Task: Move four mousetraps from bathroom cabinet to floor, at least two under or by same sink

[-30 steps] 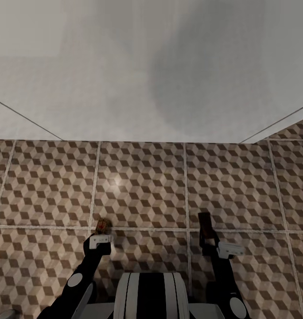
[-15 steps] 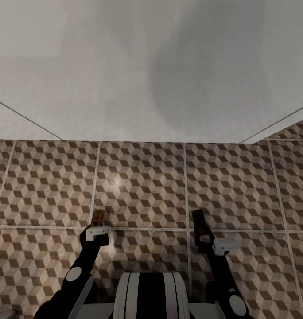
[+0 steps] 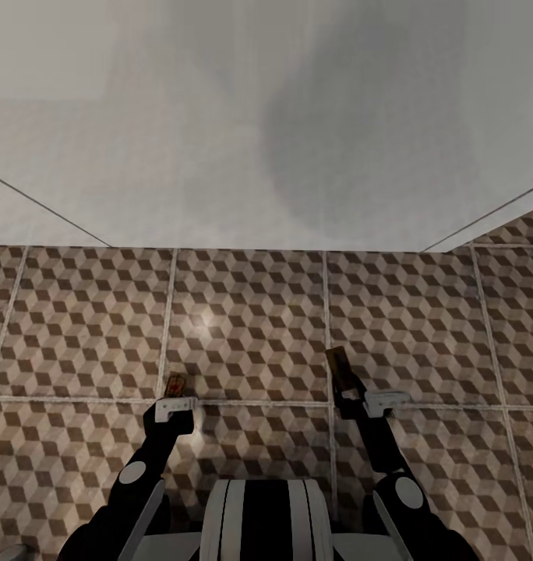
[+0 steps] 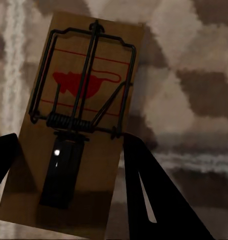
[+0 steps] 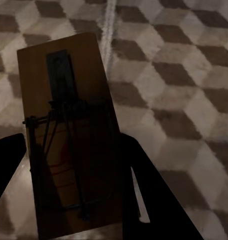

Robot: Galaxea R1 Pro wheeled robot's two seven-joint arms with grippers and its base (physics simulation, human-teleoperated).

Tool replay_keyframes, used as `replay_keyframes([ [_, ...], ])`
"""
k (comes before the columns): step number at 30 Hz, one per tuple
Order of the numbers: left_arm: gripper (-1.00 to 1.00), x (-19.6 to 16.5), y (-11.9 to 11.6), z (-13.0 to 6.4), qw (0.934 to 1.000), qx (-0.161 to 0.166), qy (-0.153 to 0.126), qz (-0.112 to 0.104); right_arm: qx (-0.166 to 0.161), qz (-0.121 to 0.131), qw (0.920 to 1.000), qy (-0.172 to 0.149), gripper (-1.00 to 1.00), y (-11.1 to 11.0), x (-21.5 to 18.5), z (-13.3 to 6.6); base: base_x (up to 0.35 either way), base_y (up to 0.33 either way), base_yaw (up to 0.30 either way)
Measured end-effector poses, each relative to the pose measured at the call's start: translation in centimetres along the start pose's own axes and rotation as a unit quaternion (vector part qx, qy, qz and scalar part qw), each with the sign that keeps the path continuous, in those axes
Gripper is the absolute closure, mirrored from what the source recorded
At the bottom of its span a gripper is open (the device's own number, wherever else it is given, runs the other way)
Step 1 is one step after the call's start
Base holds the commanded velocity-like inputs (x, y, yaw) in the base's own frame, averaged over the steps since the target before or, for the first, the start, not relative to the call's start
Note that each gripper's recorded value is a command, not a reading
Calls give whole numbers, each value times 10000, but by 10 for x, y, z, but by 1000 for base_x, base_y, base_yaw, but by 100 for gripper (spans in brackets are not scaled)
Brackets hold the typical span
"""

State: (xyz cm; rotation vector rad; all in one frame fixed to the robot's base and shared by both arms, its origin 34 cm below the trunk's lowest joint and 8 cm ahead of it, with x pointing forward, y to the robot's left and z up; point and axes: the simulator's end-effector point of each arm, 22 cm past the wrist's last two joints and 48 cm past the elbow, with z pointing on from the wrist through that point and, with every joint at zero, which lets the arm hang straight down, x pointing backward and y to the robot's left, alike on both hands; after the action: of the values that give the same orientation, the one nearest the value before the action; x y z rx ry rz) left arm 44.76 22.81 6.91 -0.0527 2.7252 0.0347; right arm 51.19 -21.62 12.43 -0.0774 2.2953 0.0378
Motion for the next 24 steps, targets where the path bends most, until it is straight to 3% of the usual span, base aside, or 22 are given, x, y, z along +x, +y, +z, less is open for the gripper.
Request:
replay_keyframes([
  [4, 100, -11, 8, -1, 9999, -18, -119, 79, -180, 8, 9998, -91, 100, 8, -6, 3, 0, 0, 0],
  [12, 100, -25, 20, -2, 9994, -50, -263, 207, -204, 72, 9983, -543, 100, 10, -26, 2, 0, 0, 0],
  [24, 100, -36, 15, -4, 9990, 0, -400, 195, -173, 82, 9975, -681, 100, 9, -32, 2, 0, 0, 0],
])
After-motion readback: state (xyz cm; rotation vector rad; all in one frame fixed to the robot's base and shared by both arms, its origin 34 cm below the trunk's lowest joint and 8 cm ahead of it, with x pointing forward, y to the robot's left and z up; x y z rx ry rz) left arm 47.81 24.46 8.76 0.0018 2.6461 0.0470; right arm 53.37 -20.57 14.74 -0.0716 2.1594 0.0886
